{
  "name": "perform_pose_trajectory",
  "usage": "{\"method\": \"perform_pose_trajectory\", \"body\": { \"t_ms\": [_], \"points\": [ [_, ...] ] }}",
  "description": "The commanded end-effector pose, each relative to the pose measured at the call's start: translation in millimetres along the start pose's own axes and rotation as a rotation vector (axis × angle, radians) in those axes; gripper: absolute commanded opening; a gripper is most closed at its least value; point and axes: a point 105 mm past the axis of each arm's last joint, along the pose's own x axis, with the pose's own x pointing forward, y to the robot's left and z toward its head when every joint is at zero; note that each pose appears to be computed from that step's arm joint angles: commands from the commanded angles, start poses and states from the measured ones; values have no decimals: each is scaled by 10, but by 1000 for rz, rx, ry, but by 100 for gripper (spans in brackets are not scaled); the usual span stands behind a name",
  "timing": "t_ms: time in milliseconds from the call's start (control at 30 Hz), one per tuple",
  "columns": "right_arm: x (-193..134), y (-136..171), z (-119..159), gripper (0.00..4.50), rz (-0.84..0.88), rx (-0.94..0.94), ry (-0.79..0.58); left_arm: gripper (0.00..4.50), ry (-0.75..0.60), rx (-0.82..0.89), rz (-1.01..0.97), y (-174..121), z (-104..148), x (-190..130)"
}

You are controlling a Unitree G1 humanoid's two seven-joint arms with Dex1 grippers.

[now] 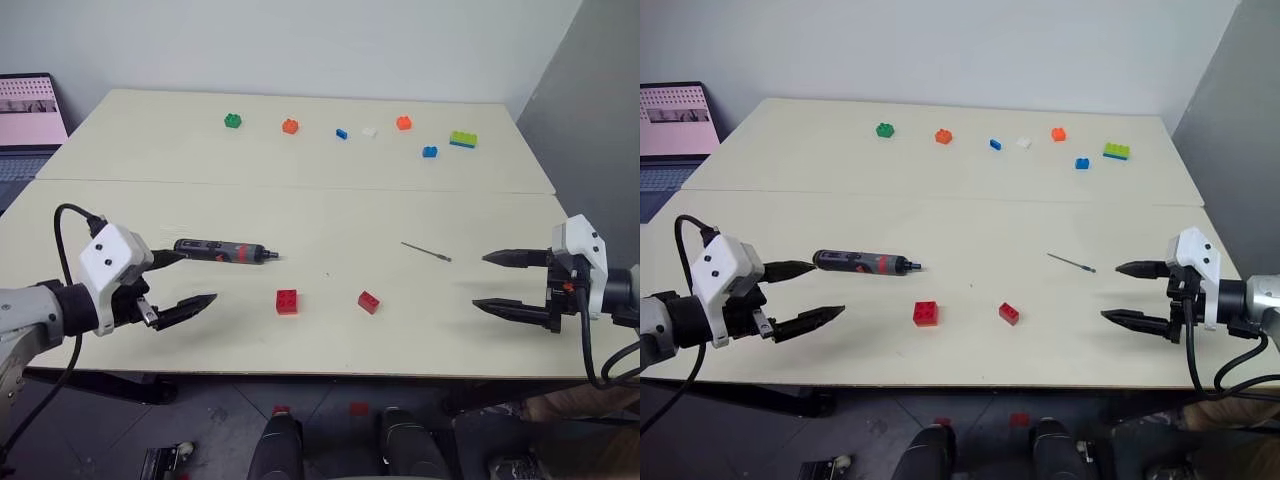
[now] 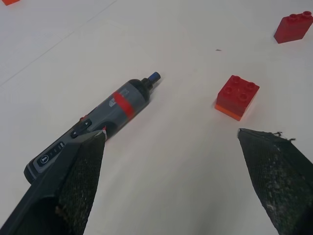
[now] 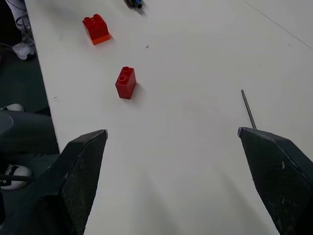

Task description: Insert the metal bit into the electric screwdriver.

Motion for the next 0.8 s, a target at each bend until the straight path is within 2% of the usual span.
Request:
{"method": "perform_pose_trajectory", "body": {
  "t_ms": [33, 633, 800],
  "points": [
    [-43, 2, 122, 450, -15, -61, -20, 447, -26, 20, -6, 2, 90, -20],
    [67, 55, 215, 450, 27, -84, -57, 447, -59, 61, -36, -17, 166, -57],
    [218, 192, 251, 450, 99, -96, -61, 447, -46, 94, -146, -196, 221, -37]
  ]
}}
